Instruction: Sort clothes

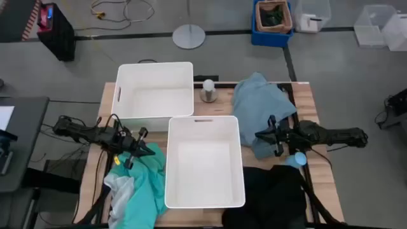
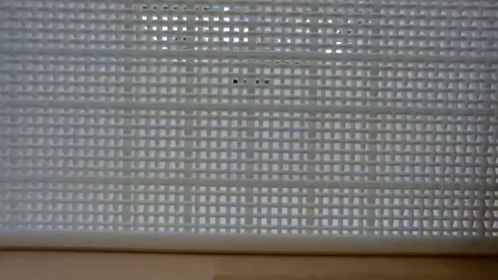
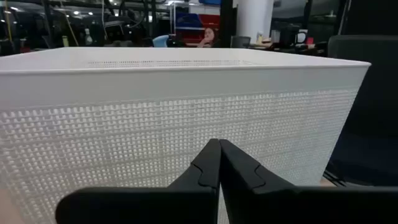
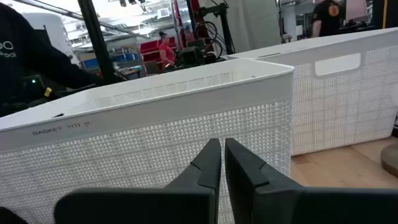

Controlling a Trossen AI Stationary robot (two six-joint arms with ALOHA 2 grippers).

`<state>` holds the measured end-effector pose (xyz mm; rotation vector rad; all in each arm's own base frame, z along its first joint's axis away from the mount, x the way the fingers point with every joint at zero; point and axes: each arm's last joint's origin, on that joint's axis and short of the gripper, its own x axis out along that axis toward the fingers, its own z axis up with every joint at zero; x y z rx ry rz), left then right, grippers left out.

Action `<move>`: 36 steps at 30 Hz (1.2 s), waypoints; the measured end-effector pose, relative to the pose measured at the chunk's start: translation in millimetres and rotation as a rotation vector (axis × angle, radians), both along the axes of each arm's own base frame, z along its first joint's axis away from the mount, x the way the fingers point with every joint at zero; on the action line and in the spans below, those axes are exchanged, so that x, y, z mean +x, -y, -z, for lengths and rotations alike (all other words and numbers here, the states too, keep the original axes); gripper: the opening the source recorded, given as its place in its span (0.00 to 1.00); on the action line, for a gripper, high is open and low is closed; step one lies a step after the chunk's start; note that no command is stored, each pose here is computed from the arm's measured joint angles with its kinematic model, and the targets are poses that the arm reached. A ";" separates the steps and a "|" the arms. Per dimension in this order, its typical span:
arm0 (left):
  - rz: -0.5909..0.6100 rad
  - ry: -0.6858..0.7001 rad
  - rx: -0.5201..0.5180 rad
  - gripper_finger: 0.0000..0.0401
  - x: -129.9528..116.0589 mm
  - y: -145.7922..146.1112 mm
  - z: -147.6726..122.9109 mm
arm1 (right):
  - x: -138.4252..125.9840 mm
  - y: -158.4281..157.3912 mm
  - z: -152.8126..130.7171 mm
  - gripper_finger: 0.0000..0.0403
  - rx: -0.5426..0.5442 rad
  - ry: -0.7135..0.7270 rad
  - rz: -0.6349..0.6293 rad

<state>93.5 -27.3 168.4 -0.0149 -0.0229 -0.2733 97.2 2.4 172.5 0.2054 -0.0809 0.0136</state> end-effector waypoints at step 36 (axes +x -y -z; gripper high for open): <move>-0.025 0.005 -0.002 0.00 0.2 -0.7 -0.5 | 0.0 0.0 0.0 0.11 0.000 0.000 0.000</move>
